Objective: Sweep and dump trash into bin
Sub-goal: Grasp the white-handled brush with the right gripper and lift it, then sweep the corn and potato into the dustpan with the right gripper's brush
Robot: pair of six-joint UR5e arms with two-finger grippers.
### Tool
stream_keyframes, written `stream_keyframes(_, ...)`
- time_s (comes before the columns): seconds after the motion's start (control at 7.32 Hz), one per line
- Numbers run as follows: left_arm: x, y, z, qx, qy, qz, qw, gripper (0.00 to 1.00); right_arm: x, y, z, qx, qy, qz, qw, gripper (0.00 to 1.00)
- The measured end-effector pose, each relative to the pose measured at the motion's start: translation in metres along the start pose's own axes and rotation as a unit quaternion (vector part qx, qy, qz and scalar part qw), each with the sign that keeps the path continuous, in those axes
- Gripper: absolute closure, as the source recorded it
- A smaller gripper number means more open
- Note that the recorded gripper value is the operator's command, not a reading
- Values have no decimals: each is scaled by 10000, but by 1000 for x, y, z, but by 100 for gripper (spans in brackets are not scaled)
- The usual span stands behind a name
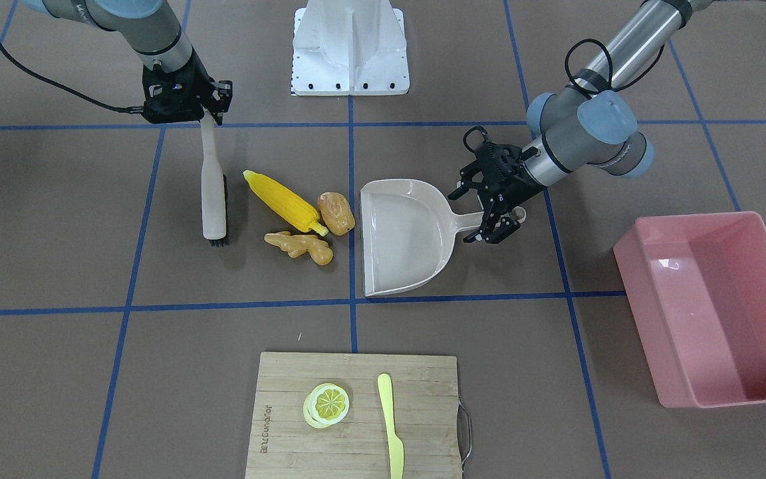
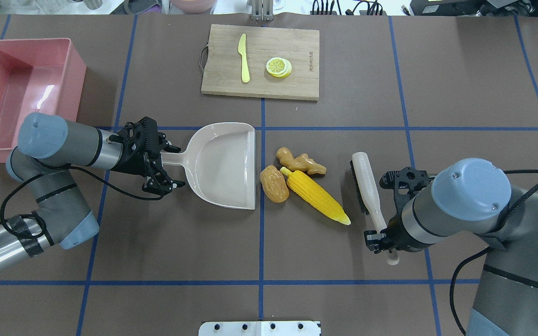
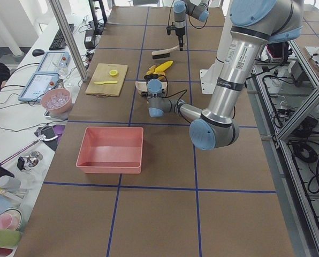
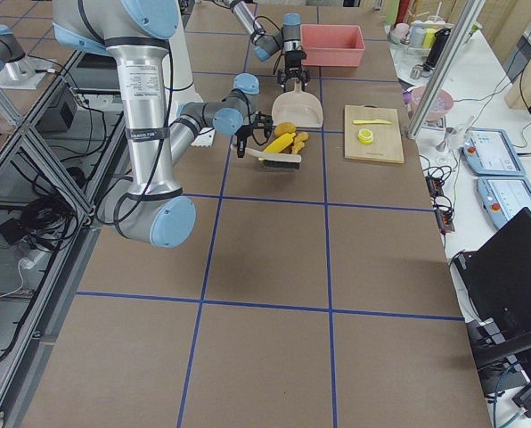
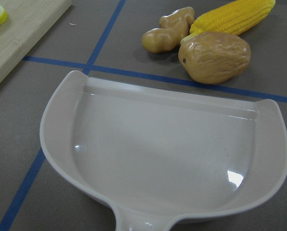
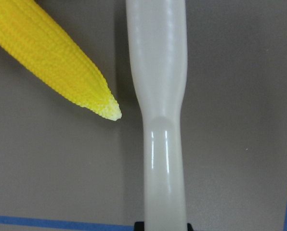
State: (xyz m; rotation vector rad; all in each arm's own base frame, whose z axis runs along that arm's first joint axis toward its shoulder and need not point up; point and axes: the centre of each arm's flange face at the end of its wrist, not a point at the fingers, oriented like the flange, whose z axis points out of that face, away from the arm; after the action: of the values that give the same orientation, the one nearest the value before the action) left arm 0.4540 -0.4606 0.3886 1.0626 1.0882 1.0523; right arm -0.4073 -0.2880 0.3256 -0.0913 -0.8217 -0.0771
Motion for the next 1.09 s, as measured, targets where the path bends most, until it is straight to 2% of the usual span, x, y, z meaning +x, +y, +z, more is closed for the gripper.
stream_keyframes(0.41,0,0,2,-10,-2,-10,10000,3,-51,23,26,-122,-58,153,9998,100)
stream_keyframes(1.09,0,0,2,-27,-16,-30,10000,3,-133,4,45,-119,-227,466,9986,100)
